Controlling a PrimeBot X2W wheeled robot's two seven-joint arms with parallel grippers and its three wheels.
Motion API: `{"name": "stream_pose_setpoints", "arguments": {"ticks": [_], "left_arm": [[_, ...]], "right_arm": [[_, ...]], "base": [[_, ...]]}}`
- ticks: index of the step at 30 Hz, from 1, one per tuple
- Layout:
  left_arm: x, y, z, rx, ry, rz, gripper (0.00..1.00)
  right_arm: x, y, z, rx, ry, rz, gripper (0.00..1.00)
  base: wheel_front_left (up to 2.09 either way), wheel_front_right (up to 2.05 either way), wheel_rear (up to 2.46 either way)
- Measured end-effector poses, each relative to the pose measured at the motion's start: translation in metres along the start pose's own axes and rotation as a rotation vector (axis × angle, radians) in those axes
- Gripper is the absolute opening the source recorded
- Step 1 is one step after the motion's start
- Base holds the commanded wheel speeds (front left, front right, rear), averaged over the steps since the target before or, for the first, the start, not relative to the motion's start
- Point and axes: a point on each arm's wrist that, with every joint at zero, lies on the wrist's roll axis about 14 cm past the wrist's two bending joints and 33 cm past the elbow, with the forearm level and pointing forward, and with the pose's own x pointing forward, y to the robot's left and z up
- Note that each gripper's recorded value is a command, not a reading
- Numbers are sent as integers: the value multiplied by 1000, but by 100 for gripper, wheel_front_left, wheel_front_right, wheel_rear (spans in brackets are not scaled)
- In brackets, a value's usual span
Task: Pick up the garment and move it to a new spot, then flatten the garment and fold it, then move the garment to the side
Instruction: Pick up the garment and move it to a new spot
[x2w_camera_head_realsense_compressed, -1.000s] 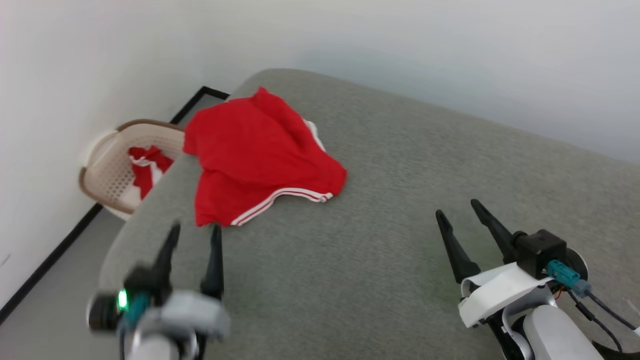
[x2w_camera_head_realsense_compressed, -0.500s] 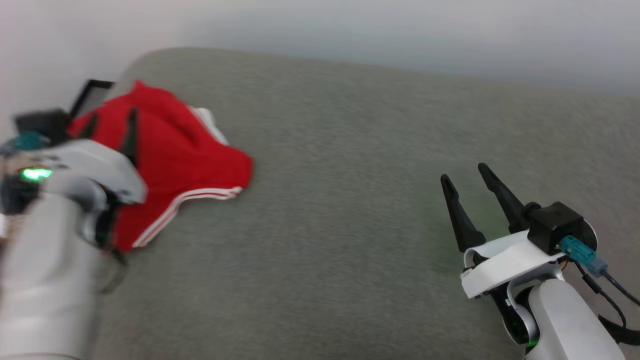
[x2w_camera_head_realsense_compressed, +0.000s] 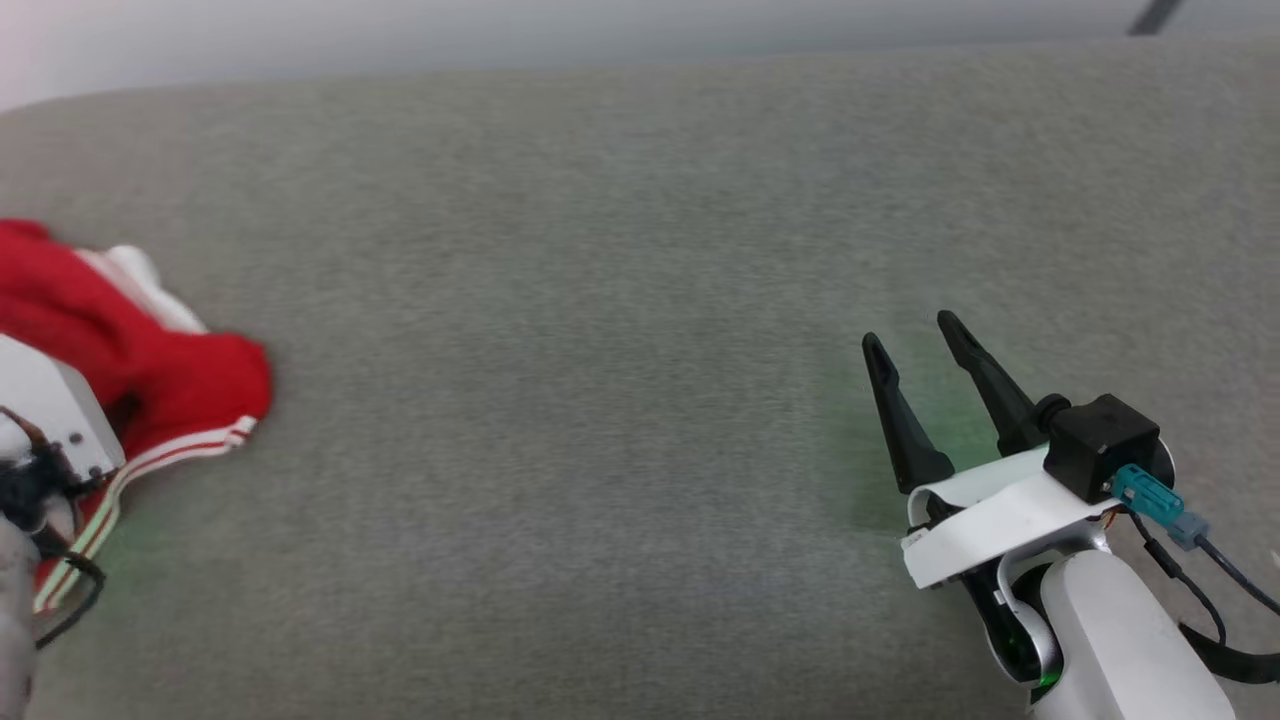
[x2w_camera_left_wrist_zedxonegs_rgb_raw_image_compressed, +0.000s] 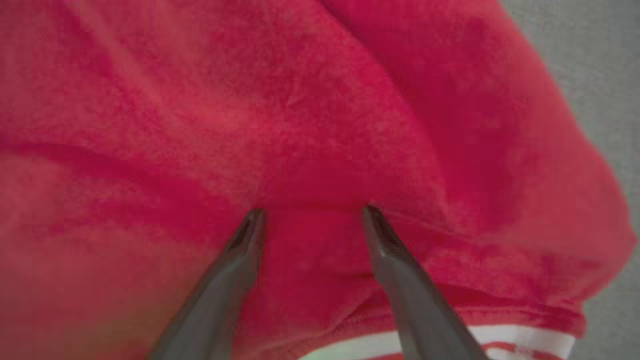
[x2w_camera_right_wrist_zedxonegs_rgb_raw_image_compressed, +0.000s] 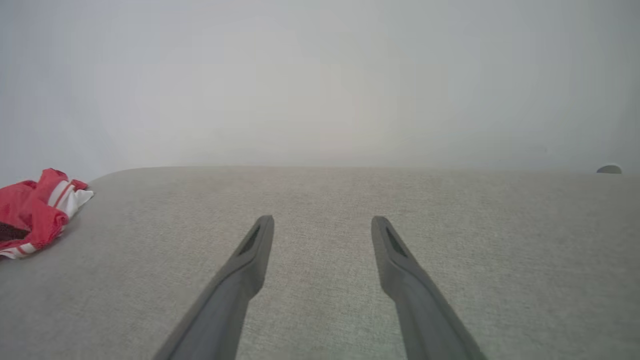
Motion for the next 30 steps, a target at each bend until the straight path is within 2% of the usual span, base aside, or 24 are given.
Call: {"name": "stream_pose_setpoints", "arguments": {"ticks": [6, 11, 12, 13, 14, 15, 18, 25, 28, 30], "left_arm": [[22, -19, -14, 74, 106, -10, 100], [37, -22, -17, 57, 118, -12, 100], [39, -22, -19, 52, 121, -12, 93], [41, -23, -20, 42, 124, -15, 46], [41, -24, -20, 31, 122, -19, 20], [42, -25, -19, 16, 117, -25, 0], [39, -29, -13, 2, 65, -42, 0], [12, -8, 12, 18, -119, -13, 0], [-10, 4, 45, 15, -266, -1, 0], [-25, 0, 64, 15, -350, -18, 0]], "right_arm": [[-7, -17, -6, -10, 16, -41, 100], [-4, -21, -17, -22, 39, -32, 100], [-2, -19, -18, -23, 39, -26, 100], [0, -18, -18, -25, 39, -20, 100], [2, -17, -18, -25, 37, -14, 100], [3, -16, -19, -24, 36, -9, 100], [5, -10, -16, -22, 29, 5, 100], [-3, 2, -2, -14, 3, 17, 100], [-7, 9, 5, -8, -13, 21, 100], [-11, 12, 11, -3, -24, 23, 100]], "base": [[0, 0, 0], [0, 0, 0], [0, 0, 0], [0, 0, 0], [0, 0, 0], [0, 0, 0], [0, 0, 0], [0, 0, 0], [0, 0, 0], [0, 0, 0]]}}
